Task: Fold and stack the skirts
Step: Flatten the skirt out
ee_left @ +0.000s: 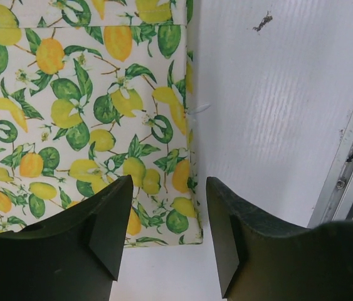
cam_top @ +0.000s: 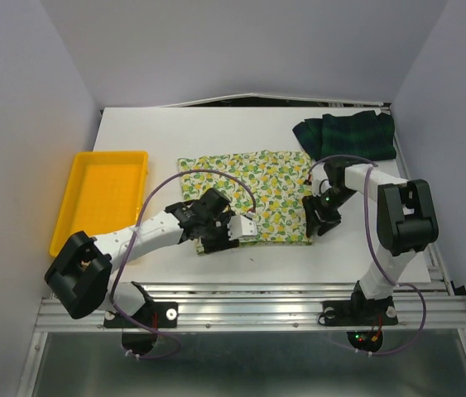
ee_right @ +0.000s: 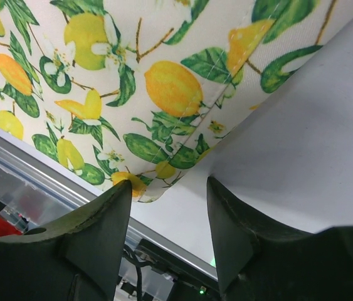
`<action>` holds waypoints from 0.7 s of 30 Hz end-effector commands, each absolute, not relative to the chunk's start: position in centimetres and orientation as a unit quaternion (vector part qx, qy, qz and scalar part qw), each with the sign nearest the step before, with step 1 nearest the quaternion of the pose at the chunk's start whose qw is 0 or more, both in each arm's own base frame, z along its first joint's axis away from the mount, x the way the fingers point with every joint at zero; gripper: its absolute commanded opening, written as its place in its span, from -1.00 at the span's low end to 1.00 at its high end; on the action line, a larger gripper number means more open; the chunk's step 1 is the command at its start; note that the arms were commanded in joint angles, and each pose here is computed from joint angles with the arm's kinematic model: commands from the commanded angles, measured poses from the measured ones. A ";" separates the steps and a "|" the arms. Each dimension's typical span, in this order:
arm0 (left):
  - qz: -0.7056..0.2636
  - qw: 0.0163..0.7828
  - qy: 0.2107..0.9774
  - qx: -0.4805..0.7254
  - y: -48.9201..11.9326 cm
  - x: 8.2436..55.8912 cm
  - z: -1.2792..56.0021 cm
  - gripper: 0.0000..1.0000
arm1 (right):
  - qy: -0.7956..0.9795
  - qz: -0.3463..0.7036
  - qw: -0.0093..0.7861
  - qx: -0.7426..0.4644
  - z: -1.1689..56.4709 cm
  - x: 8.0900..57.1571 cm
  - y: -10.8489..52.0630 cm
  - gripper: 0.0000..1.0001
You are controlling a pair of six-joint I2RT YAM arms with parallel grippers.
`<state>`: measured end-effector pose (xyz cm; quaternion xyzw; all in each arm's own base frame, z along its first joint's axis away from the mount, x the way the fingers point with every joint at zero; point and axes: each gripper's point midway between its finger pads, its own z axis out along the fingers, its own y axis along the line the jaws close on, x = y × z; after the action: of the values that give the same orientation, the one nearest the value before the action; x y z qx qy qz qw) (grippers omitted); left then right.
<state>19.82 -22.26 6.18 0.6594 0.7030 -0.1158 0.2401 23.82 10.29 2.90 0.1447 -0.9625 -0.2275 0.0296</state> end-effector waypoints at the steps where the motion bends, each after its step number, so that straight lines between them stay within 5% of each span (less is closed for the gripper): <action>1: -0.122 0.246 0.690 0.670 -22.9 19.5 6.4 0.21 | -0.958 -0.240 -0.017 0.156 4.3 25.8 10.8 0.13; 6: -0.082 0.254 0.702 0.660 -22.7 21.2 5.1 0.12 | -0.957 -0.252 -0.005 0.146 3.2 25.9 11.3 0.13; 9: -0.047 0.275 0.713 0.644 -22.2 22.7 5.2 -0.26 | -0.958 -0.245 -0.005 0.146 2.7 26.2 11.1 0.11; 15: -0.012 0.305 0.705 0.640 -21.6 23.9 6.4 -0.63 | -0.959 -0.251 0.005 0.136 1.9 26.4 11.4 0.09; 17: 0.003 0.320 0.705 0.633 -21.2 24.3 7.3 -0.98 | -0.959 -0.251 0.005 0.134 1.7 26.7 11.5 0.04; 21: 0.022 0.362 0.713 0.600 -20.7 25.2 9.5 -1.00 | -0.958 -0.253 0.004 0.132 1.7 26.9 11.5 -0.02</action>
<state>23.81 -20.95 6.38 0.6336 0.7135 -0.0058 0.2991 24.61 11.63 2.50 0.1245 -0.9566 -0.2610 0.0370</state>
